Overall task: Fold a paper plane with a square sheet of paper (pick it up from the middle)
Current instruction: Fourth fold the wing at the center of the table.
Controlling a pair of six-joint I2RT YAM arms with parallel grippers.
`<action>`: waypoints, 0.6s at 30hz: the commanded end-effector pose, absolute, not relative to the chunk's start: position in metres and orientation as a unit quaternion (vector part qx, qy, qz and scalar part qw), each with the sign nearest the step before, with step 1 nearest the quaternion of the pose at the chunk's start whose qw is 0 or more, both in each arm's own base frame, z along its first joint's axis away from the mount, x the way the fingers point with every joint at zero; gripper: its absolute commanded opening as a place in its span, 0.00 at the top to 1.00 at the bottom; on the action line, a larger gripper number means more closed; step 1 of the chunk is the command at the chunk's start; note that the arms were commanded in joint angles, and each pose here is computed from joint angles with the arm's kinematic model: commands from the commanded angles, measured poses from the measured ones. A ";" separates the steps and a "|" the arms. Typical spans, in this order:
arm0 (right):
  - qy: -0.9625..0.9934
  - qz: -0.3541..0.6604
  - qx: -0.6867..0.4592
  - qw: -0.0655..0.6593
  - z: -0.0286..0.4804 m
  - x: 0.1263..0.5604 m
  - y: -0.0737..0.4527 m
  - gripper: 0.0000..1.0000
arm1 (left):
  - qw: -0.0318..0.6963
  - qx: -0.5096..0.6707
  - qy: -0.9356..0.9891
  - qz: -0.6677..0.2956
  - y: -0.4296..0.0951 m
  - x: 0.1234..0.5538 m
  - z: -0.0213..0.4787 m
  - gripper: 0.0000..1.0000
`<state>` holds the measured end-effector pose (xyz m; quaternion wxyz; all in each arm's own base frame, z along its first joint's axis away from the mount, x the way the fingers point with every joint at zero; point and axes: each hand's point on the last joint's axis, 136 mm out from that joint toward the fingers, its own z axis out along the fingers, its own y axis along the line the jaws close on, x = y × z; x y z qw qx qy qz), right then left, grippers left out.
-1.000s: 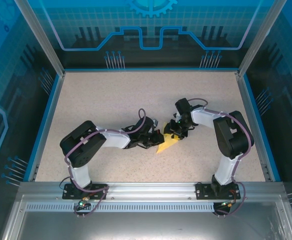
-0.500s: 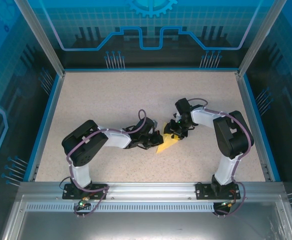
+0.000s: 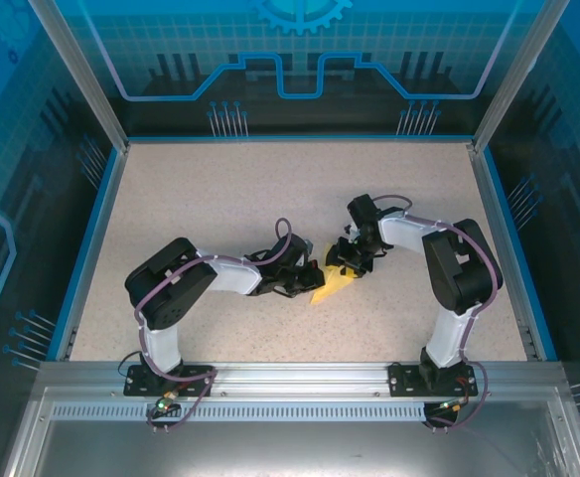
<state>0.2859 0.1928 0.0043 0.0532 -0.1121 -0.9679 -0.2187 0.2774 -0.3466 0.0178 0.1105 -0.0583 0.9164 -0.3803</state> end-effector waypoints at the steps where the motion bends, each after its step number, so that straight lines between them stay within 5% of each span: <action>1: -0.982 -0.053 -0.125 0.130 -0.068 0.232 0.140 0.53 | 0.105 -0.056 0.928 -0.354 -0.343 0.276 0.005 1.00; 11: -0.982 -0.068 -0.123 0.128 -0.061 0.234 0.146 0.54 | 0.087 -0.064 0.937 -0.332 -0.334 0.267 -0.008 1.00; 18: -0.978 -0.184 -0.096 0.031 0.007 0.270 0.181 0.50 | 0.068 -0.069 0.949 -0.300 -0.322 0.256 -0.022 1.00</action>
